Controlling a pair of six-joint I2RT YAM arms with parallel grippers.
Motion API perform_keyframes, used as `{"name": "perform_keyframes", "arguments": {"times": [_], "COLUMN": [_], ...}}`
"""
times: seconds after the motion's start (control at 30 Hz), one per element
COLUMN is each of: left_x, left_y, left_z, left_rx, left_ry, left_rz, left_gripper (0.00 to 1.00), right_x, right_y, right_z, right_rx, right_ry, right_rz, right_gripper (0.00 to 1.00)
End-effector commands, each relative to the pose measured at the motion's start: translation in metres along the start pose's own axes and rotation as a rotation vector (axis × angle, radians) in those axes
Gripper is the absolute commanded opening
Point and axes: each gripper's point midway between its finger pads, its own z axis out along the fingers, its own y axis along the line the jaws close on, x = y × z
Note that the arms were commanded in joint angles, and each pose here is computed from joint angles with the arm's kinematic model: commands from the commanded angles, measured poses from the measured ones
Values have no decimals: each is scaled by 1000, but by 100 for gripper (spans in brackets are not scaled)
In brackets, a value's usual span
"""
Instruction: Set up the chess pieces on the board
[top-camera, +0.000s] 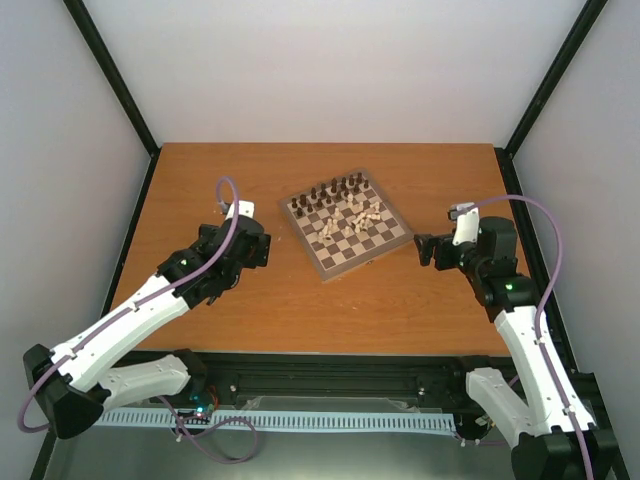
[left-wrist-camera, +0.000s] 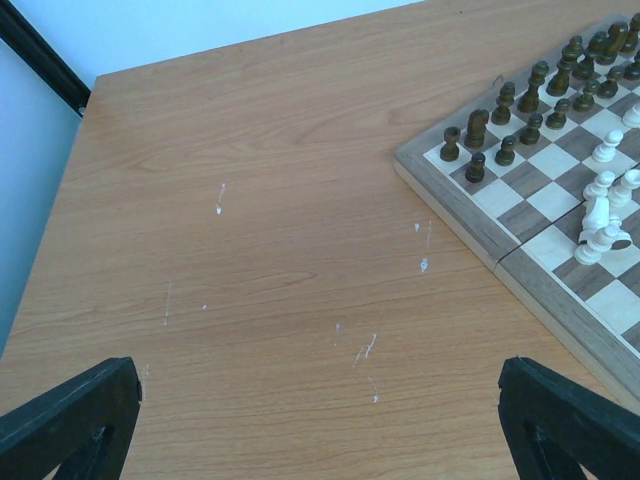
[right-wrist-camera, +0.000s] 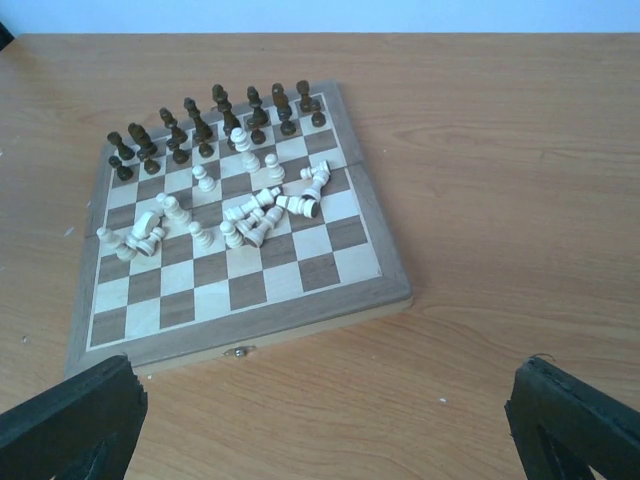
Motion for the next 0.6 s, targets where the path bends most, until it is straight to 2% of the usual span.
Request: {"name": "perform_keyframes", "arguments": {"times": [0.0,0.2,0.37,0.47,0.57], "left_x": [-4,-2,4,19,43], "left_y": [6,5,-7,-33,-65], "left_z": [-3,-3,-2,2,6], "left_rx": [-20,-10,51,156,283], "left_ry": [-27,-19,10,130,264], "left_rz": [-23,-19,-9,-39,-114], "left_gripper": [100,100,100,100,94], "right_x": [-19,17,20,24,31], "right_y": [1,24,14,7,6], "right_z": [-9,1,13,29,49], "right_rx": [15,-146,-122,-126,-178], "right_ry": [-88,16,94,186,297], "right_rz": [-31,-295,-296,-313,-302], "right_gripper": [100,100,100,96,85]}}
